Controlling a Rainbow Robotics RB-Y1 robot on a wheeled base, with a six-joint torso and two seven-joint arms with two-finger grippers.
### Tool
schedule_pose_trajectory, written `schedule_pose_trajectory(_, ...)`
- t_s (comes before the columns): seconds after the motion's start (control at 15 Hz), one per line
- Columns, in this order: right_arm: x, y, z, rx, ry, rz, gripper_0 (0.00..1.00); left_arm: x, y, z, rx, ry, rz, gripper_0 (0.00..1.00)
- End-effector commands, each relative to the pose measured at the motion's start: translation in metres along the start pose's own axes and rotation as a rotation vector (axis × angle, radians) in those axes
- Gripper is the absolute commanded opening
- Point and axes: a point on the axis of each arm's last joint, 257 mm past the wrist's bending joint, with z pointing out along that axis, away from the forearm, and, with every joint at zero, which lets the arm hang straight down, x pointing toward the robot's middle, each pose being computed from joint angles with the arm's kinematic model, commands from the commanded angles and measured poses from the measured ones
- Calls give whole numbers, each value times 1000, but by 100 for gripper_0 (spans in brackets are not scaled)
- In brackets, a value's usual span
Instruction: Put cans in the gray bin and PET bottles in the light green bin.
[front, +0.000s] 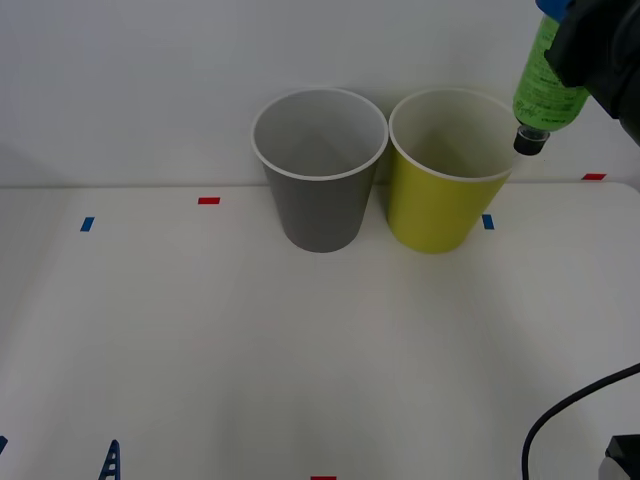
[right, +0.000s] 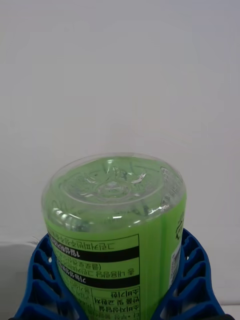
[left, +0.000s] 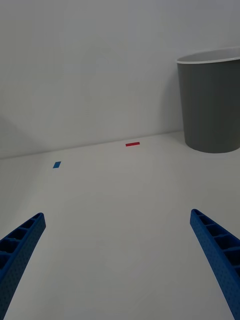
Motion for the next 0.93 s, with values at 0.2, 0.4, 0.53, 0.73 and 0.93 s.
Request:
schedule_pose_trajectory(0.2, -23, -4, 33, -48, -86, 13, 0, 0, 0, 0, 0, 0, 0, 100)
schedule_pose_trajectory(0.4, -16, -13, 62, -54, -101, 8, 0, 0, 0, 0, 0, 0, 0, 100)
schedule_pose_trajectory(0.53, -10, -19, 75, -53, -98, 2, 0, 0, 0, 0, 0, 0, 0, 100)
schedule_pose_trajectory(0.73, 1, -19, 90, -79, -85, -1, 0, 0, 0, 0, 0, 0, 0, 100)
schedule_pose_trajectory(0.93, 12, -18, 97, -82, -61, -30, 0, 0, 0, 0, 0, 0, 0, 100)
